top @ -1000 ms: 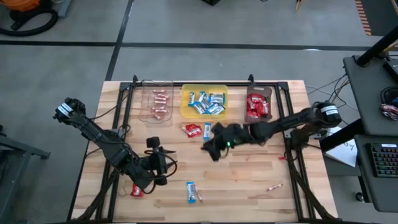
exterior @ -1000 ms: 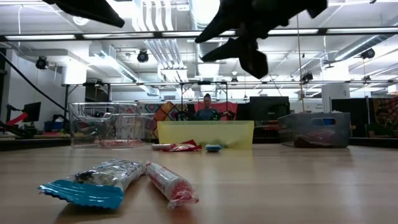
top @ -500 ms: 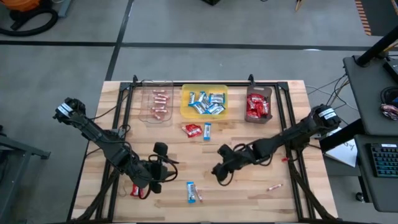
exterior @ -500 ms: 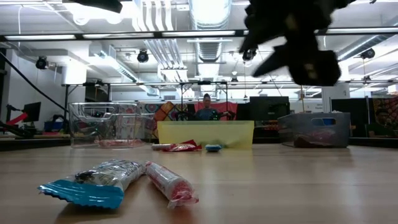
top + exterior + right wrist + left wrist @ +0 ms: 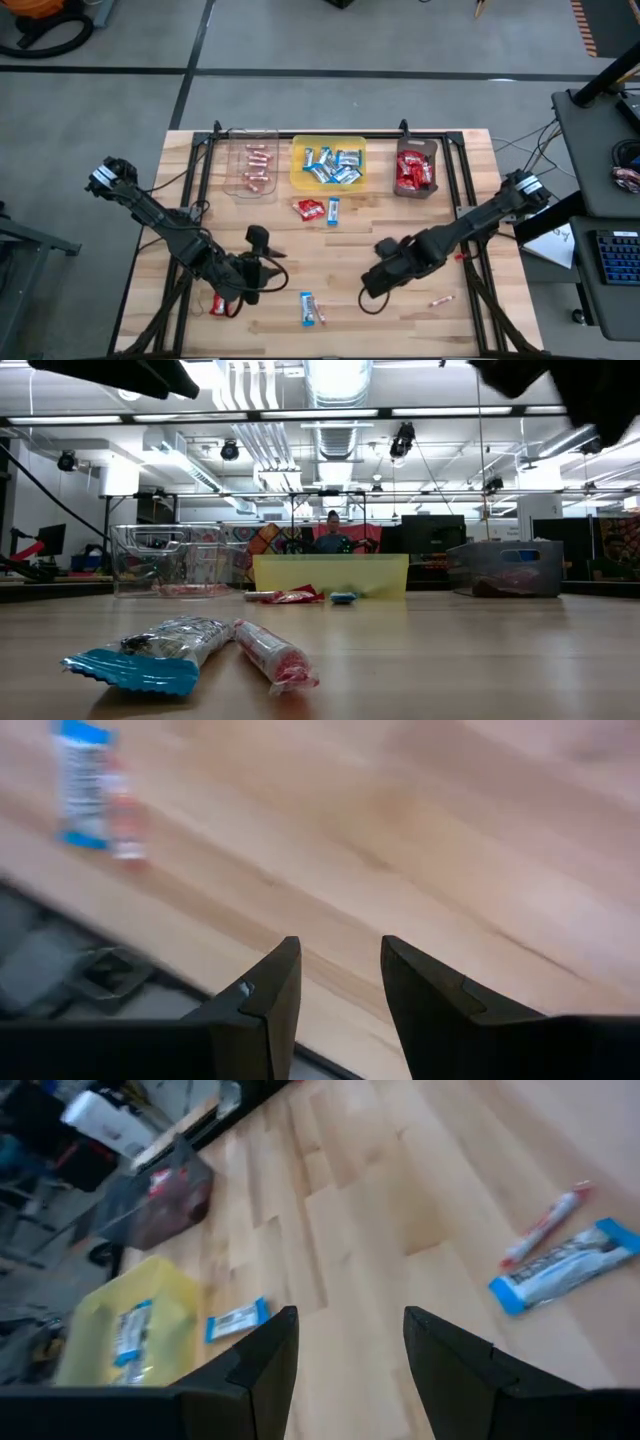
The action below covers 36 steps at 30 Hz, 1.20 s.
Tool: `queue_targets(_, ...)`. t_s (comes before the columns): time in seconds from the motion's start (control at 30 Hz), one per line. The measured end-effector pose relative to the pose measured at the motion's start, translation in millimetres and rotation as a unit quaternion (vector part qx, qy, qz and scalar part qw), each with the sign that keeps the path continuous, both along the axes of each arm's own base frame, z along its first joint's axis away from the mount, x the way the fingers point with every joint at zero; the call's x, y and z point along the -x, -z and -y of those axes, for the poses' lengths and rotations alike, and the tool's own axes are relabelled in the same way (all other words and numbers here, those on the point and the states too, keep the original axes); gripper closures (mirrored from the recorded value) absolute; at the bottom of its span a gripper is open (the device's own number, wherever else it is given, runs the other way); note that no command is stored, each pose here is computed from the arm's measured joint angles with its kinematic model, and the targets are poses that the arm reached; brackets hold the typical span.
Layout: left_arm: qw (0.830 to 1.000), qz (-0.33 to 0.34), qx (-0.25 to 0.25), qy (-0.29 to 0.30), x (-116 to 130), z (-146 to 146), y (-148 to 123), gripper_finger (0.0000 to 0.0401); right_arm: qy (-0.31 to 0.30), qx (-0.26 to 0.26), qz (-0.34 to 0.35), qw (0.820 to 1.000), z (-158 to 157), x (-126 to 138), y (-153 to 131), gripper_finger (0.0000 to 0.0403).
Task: Sort candy
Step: Put the orange candy into the transparent bin
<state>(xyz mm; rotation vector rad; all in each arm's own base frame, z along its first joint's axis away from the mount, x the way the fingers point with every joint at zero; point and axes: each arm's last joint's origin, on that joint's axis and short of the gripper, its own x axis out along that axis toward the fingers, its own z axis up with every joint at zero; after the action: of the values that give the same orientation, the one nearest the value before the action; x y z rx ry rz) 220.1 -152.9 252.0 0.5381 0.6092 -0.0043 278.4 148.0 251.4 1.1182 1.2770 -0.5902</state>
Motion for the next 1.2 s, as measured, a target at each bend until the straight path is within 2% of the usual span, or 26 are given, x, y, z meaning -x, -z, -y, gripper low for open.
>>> queue_targets(0.07,1.000,-0.001,-0.015,-0.009,1,-2,0,0.0235,-0.012,0.013,-0.054,0.998,-1,11,-9,0.0271)
queue_targets(0.17,1.000,-0.008,-0.024,-0.013,4,-4,0,0.0235,-0.147,-0.002,-0.096,0.984,-13,28,-17,0.0271)
queue_targets(0.23,1.000,-0.008,-0.024,-0.014,5,-5,-1,0.0235,-0.251,0.001,-0.114,0.961,-25,44,-18,0.0271)
queue_targets(0.3,1.000,-0.007,-0.022,-0.014,5,-5,-2,0.0235,-0.352,0.016,-0.108,0.930,-38,58,-16,0.0271)
queue_targets(0.4,1.000,-0.007,-0.022,-0.014,5,-5,-2,0.0235,-0.434,0.036,-0.100,0.895,-56,73,-8,0.0271)
queue_targets(0.6,1.000,-0.007,-0.022,-0.014,5,-5,-1,0.0235,-0.456,0.064,-0.145,0.876,-78,86,19,0.0271)
queue_targets(0.87,1.000,-0.006,-0.017,-0.017,5,-5,-1,0.0235,-0.488,0.082,-0.173,0.852,-100,89,52,0.0271)
queue_targets(1.2,1.000,-0.005,-0.011,-0.021,5,-5,-1,0.0235,-0.505,0.106,-0.194,0.834,-92,89,79,0.0271)
